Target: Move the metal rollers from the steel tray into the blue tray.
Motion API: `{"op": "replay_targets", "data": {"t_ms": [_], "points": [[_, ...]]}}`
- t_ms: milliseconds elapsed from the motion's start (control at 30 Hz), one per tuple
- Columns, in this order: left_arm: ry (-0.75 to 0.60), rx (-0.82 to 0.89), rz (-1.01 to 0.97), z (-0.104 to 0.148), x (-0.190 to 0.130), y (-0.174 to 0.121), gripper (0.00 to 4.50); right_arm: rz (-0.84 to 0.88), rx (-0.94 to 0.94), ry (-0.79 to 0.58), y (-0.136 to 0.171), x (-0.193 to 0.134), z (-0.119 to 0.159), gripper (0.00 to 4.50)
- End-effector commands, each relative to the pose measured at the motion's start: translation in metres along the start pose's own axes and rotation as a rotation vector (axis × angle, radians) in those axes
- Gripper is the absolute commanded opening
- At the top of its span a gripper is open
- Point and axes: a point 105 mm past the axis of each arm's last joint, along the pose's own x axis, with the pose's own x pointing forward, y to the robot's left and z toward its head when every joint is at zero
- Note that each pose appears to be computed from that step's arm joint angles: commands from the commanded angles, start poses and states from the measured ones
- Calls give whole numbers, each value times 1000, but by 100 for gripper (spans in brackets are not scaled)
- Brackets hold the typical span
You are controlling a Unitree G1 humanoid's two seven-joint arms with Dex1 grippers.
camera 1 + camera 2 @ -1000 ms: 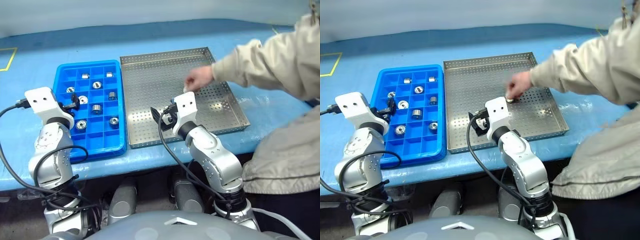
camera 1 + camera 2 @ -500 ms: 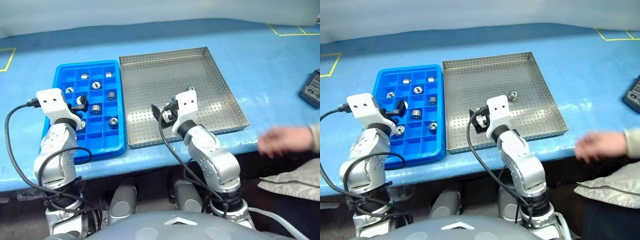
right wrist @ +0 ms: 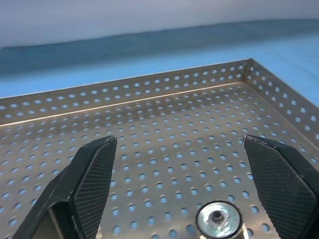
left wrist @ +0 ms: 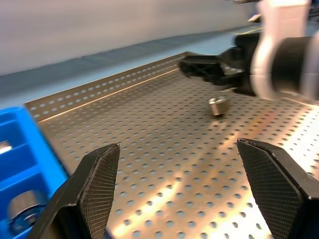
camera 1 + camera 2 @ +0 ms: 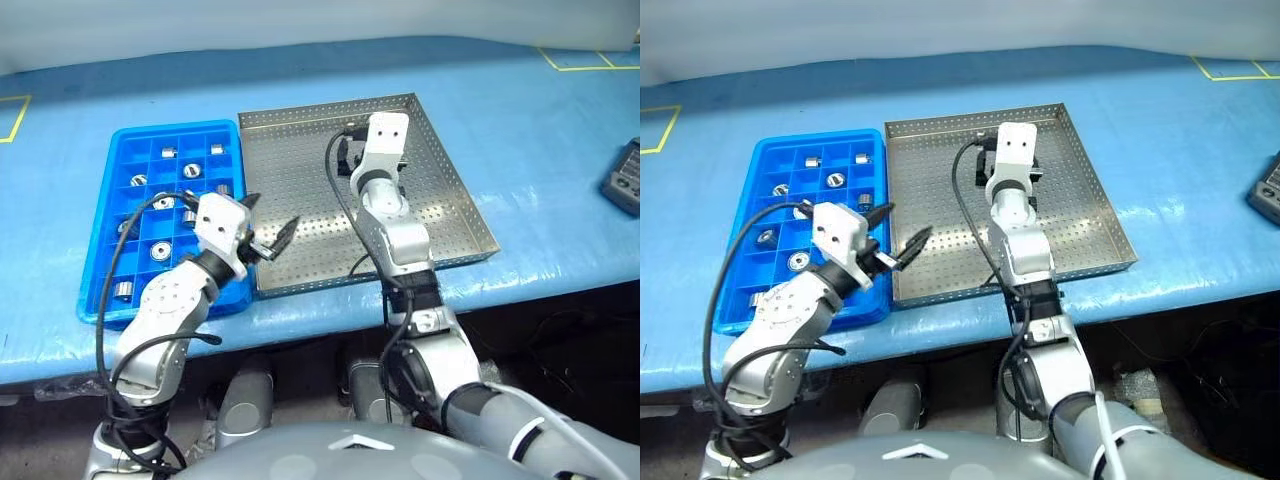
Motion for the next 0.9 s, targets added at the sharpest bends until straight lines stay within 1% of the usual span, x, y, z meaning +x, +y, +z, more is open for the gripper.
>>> {"op": "replay_targets", "data": {"t_ms": [33,100,167,333,433,500,633,767,867,900], "points": [[-29,10,-148,8,-3,-25,410,-54,40,-20,-2,10,10,429],[-12,-3,-228,5,-5,-39,410,-95,78,32,-11,17,1,429],[-2,-12,-259,3,-7,-46,410,-121,81,55,-17,21,-4,429],[7,-11,-255,2,-8,-46,410,-126,64,63,-17,23,-7,429],[20,-3,-259,1,-8,-46,410,-153,105,101,-20,23,-15,429],[24,-1,-264,1,-7,-46,410,-153,101,128,-19,22,-21,429],[32,-1,-272,0,-5,-47,410,-130,68,213,-14,18,-42,429],[37,-4,-278,-1,-6,-48,410,-145,64,226,-16,18,-48,429],[50,-5,-258,-4,-6,-45,414,-152,54,226,-17,19,-49,373],[50,-6,-256,-4,-6,-45,414,-151,52,225,-17,19,-49,340]]}}
